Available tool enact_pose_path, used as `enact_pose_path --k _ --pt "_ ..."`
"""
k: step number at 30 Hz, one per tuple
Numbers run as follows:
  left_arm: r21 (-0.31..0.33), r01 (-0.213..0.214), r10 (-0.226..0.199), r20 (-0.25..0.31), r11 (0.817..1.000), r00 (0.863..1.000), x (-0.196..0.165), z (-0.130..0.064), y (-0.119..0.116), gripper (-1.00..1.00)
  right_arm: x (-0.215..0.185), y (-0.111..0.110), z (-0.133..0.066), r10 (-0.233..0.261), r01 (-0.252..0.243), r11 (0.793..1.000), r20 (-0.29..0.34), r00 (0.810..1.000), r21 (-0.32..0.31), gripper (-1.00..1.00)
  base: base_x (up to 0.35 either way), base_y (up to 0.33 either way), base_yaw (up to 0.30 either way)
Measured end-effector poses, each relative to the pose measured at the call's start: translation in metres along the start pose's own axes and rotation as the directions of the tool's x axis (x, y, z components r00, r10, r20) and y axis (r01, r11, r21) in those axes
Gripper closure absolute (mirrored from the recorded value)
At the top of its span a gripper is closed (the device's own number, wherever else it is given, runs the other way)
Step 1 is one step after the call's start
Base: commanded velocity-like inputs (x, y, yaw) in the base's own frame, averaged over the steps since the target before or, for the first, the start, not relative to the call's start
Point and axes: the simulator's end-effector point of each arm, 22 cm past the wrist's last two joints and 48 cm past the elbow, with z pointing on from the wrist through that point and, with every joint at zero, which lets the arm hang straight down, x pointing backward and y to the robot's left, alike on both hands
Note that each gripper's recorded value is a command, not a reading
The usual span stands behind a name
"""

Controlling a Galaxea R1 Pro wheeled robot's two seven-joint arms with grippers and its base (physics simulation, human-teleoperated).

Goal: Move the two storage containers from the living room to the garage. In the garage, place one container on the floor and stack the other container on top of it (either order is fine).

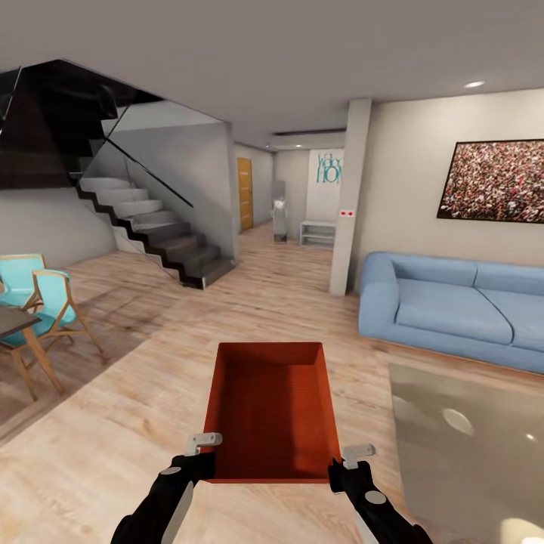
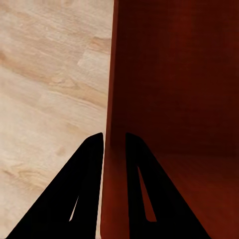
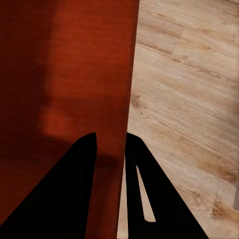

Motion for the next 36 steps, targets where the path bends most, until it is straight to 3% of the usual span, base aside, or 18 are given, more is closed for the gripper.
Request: enact_pose_path --k 21,36 --pt "0.0 0.0 0.0 -0.001 1.0 1.0 0.0003 0.0001 0.0 1.0 0.0004 0.0 0.0 0.0 0.0 1.0 -0.001 1.0 0.0 1.0 0.32 0.115 0.0" --pt "0.0 0.0 0.0 -0.001 1.0 1.0 0.0006 0.0001 0.0 1.0 0.0007 0.0 0.0 0.0 0.0 1.0 -0.001 1.0 0.0 1.0 0.324 0.008 0.0"
